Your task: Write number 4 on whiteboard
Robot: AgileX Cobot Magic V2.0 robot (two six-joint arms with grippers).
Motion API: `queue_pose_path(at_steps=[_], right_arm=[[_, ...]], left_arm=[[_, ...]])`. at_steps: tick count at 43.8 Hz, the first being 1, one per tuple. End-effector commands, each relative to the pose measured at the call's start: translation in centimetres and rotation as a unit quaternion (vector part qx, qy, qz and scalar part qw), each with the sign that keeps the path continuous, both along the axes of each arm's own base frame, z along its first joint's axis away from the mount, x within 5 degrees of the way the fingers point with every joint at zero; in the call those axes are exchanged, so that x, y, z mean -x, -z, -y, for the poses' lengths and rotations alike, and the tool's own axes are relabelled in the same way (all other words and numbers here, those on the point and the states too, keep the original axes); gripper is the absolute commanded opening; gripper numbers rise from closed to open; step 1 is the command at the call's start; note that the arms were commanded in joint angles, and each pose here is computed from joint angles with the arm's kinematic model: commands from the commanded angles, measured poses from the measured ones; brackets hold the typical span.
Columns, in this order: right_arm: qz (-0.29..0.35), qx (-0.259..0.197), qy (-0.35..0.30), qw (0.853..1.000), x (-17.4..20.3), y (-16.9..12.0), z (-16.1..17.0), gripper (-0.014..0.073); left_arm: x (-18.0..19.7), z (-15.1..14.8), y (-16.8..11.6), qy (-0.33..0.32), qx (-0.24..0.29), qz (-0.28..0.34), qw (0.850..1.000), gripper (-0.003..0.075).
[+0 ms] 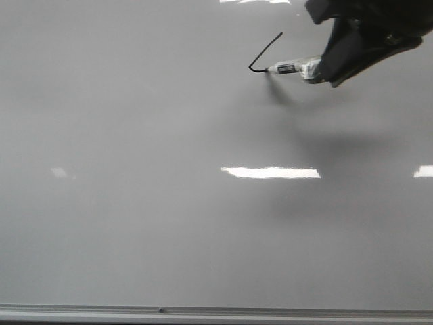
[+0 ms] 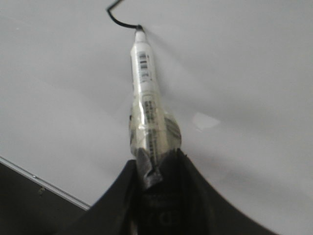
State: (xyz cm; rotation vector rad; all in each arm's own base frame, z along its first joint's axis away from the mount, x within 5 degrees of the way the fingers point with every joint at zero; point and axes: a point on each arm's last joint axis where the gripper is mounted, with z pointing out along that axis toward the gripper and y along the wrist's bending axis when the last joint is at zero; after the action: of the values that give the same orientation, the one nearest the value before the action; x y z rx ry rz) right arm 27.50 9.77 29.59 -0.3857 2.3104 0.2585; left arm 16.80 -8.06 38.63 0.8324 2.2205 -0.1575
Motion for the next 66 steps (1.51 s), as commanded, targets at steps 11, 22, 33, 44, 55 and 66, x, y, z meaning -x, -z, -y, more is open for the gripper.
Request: queue_pose_path(at_steps=[11, 22, 33, 44, 55, 66], right_arm=[[0.054, 0.002, 0.034, 0.998, 0.1, -2.9, 2.5, -0.0068], [0.115, -0.020, -0.006, 0.993, 1.2, -4.7, 0.1, -0.0068], [0.115, -0.017, 0.005, 0.993, -0.3, -3.5, 0.2, -0.0068], [0.022, 0.001, -0.004, 1.000, -1.2, -0.2, -0.6, -0.0068], [-0.098, 0.056, -0.059, 0.992, -0.3, 3.7, -1.8, -0.0068], [-0.023, 0.046, -0.075, 0.996, 2.8, -1.4, -0.7, -0.0068]], left_arm=[[0.0, 0.0, -1.4, -0.006, 0.027, 0.038, 0.999, 0.0440], [-0.1, 0.0, -1.4, -0.007, 0.029, 0.043, 0.999, 0.0440], [-0.1, 0.0, -1.5, -0.008, 0.030, 0.047, 0.998, 0.0440], [-0.1, 0.0, -1.5, -0.008, 0.031, 0.049, 0.998, 0.0440], [-0.1, 0.0, -1.5, -0.008, 0.031, 0.049, 0.998, 0.0440], [0.1, 0.5, -1.5, 0.015, 0.026, 0.052, 0.998, 0.0440]])
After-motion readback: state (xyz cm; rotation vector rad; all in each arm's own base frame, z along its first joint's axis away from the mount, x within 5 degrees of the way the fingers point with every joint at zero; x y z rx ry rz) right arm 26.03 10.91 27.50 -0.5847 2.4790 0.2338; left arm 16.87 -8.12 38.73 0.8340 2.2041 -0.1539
